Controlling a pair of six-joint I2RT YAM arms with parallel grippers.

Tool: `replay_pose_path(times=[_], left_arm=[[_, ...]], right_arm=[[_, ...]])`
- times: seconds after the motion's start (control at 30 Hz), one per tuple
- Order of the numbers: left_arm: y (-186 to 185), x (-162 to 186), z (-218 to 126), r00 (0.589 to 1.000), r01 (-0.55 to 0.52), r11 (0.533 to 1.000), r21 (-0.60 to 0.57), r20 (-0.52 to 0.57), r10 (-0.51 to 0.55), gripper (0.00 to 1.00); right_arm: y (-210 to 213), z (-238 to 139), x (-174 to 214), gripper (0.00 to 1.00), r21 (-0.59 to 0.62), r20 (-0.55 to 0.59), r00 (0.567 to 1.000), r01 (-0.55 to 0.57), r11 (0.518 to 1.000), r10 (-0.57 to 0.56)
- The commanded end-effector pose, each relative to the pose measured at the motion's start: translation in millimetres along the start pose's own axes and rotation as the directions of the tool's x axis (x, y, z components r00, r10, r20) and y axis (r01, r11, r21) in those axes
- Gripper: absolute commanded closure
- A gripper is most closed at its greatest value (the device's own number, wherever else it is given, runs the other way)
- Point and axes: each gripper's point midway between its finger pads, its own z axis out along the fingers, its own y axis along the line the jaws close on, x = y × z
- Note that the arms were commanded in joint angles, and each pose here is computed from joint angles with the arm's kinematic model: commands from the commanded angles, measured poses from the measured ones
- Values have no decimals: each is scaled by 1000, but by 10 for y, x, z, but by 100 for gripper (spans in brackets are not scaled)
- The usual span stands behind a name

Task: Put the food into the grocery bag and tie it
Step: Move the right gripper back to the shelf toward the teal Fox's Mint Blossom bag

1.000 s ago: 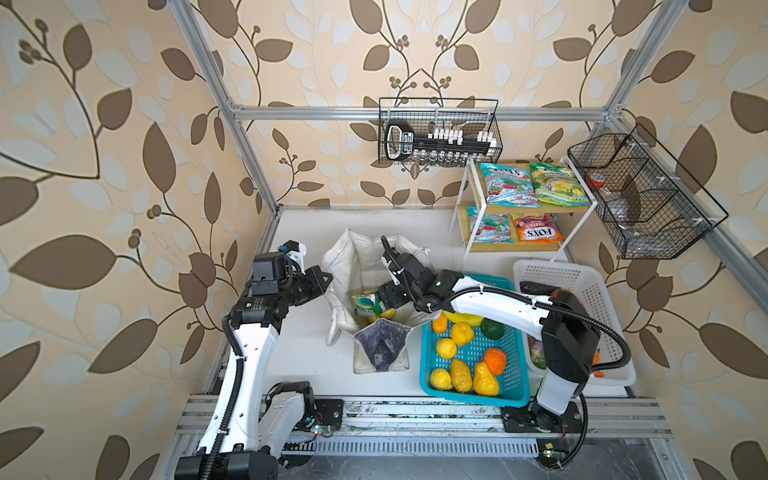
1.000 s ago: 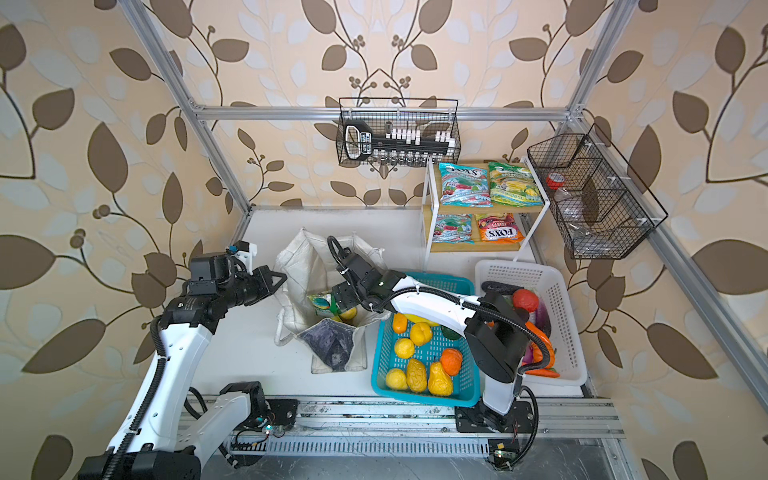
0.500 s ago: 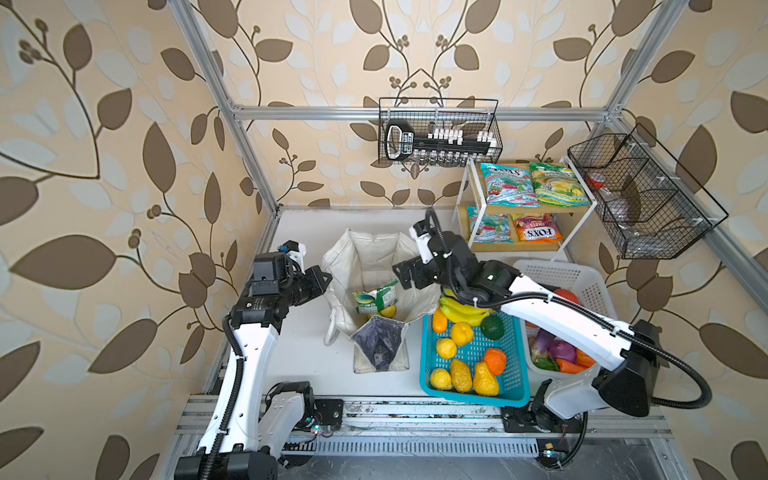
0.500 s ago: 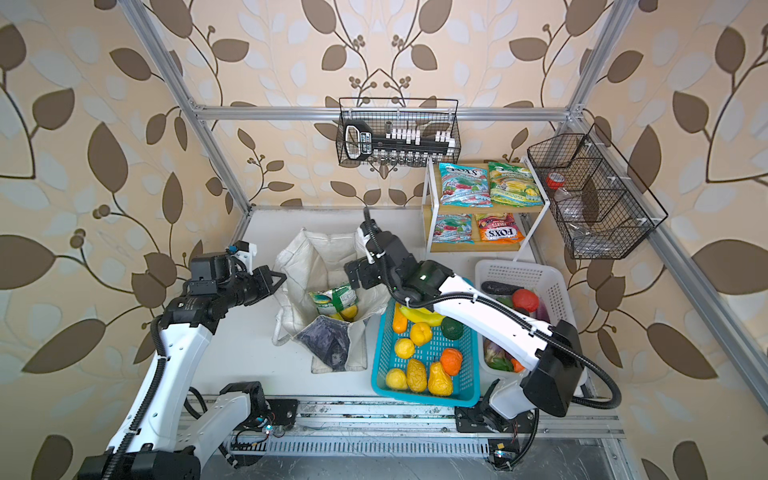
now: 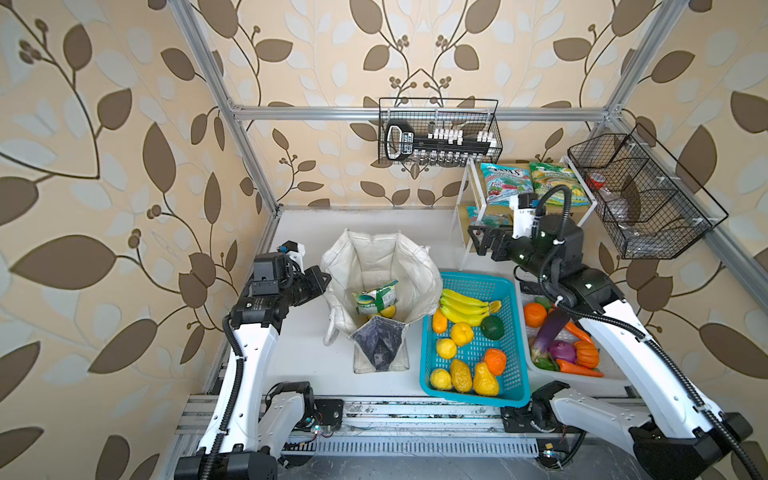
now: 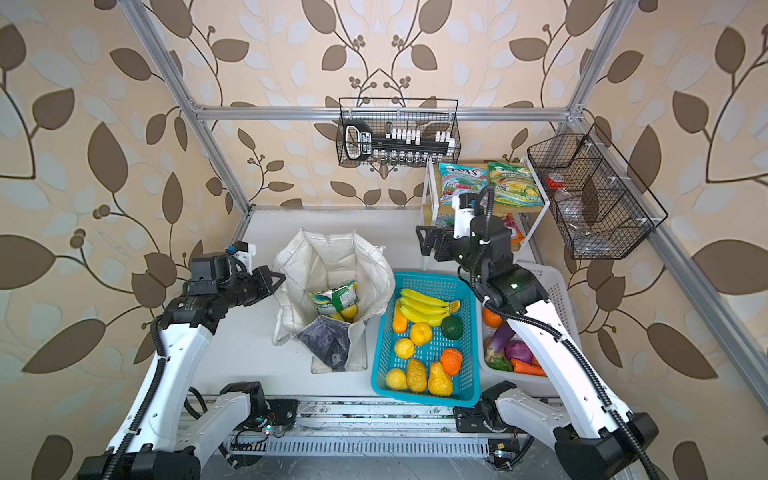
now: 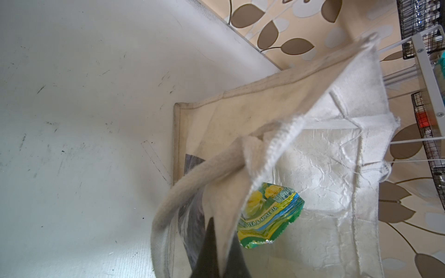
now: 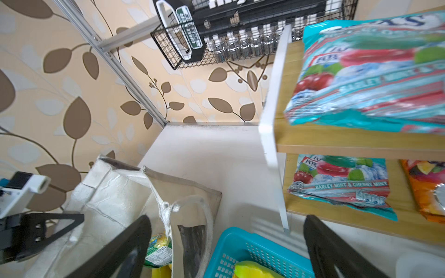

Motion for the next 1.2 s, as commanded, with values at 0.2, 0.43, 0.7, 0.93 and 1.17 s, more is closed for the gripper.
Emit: replay_pose_path(times=[0.2, 0.43, 0.7, 0.93, 1.17], left_arm=[[-12, -64, -29, 1000, 8, 1000, 2, 29, -8, 100], [-30, -70, -52, 999, 1, 1000, 6, 38, -2, 100], [-82, -78, -78, 999, -15, 999, 29, 47, 13, 100], [-88, -82, -87, 998, -20, 999, 30, 52, 19, 100], [-108, -100, -137, 997, -34, 999, 29, 74, 32, 100]], right_arm=[[-551, -199, -290, 16, -26, -72, 984, -168, 985, 166], [-938, -157, -549, 25, 72, 3, 976, -217, 974, 217], [-1075, -48, -716, 42, 66, 59, 959, -280, 958, 277], [-1149, -55, -767, 42, 64, 120, 928, -362, 930, 353], [-1140, -10, -786, 46, 6, 148, 892, -433, 902, 427]])
